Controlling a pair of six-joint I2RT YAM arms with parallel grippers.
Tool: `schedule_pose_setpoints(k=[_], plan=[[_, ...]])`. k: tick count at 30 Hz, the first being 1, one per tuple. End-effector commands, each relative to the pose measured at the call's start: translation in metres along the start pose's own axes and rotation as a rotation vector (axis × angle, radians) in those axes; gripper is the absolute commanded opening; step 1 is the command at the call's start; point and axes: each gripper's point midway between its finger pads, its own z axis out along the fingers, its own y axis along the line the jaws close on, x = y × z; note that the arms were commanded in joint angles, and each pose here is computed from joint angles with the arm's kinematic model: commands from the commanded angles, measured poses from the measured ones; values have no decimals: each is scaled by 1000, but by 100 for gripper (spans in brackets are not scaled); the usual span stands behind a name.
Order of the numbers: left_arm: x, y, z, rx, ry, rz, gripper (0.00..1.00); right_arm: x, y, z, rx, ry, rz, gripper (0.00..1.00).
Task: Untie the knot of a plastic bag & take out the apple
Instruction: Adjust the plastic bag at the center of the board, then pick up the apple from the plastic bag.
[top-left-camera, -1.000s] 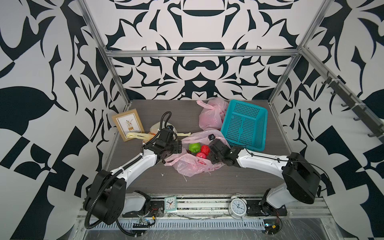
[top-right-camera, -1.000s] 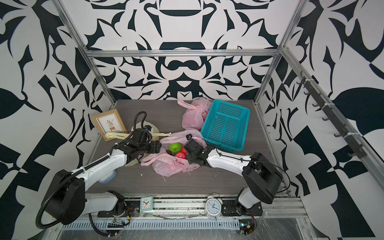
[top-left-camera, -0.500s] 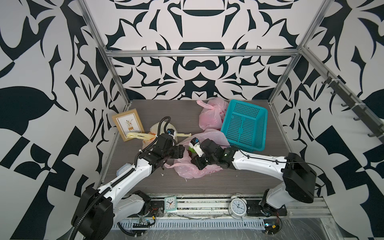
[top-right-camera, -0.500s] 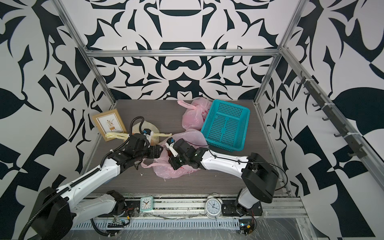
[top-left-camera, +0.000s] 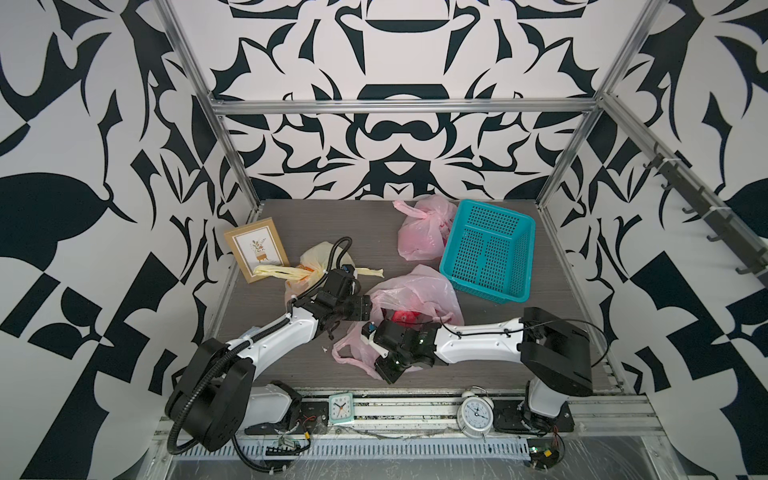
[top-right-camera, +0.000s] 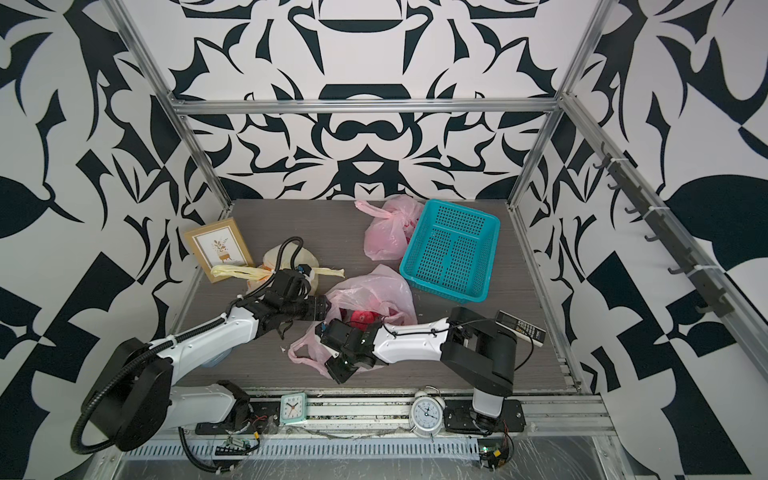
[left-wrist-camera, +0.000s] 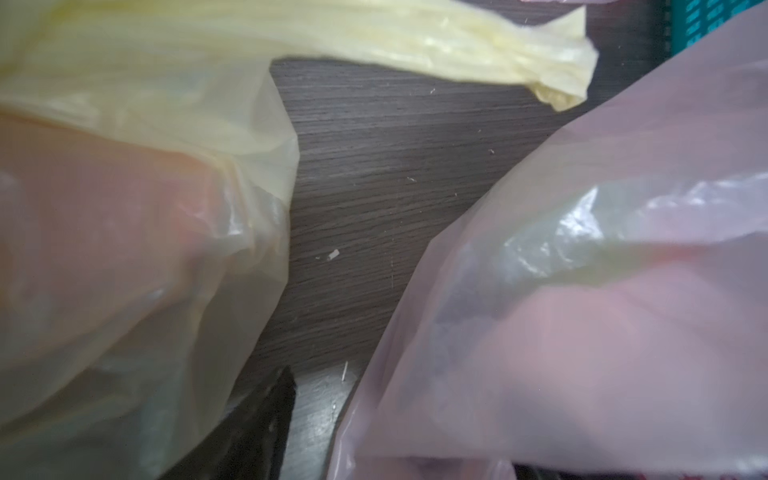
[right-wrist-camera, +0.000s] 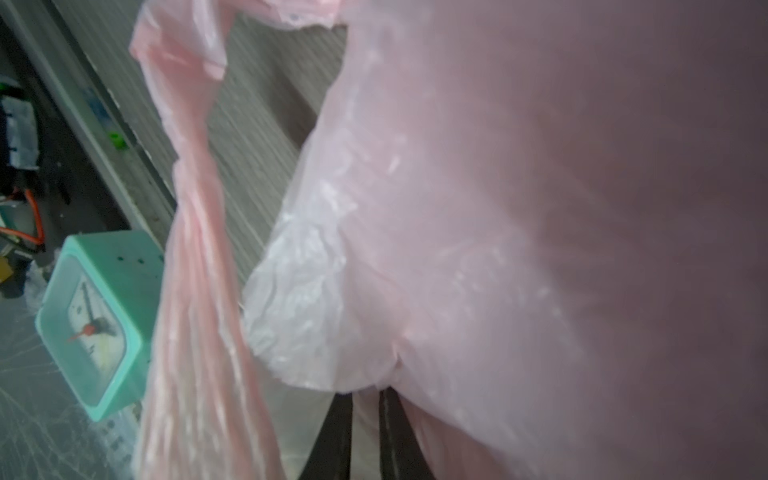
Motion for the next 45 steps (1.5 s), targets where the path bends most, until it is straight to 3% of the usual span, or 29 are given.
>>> schedule_pose_setpoints(k=[1,7,13,18,19,21,24,27,33,34,35,45], plan=[[-14,-6,-4,16,-45,-3,81,-10,-3,-26,32,-68,-35,18],[-21,-7,-26,7,-81,20,82,-57,-11,-91,46,-300,-22,27],[-19,-9,-47,14,-87,46,84,-65,-57,-128,196,-367,136,34],[-14,-14,-60,34,-73,62,84,-47,-88,-117,345,-280,236,39],[-12,-15,-62,41,-67,65,90,-45,-91,-112,357,-265,251,40],[-11,-18,-65,51,-59,76,92,-44,-94,-103,368,-247,274,44],[-10,-20,-67,63,-60,84,94,-51,-97,-95,377,-257,298,60],[-10,-22,-68,73,-61,91,96,-61,-103,-98,411,-314,313,68],[-12,-23,-72,77,-78,100,97,-70,-102,-100,396,-361,324,69],[-13,-23,-72,78,-81,100,97,-72,-102,-99,396,-364,326,87],[-13,-24,-72,81,-82,102,97,-74,-100,-97,385,-366,326,93],[-16,-26,-78,88,-90,109,97,-87,-108,-74,418,-343,346,95]])
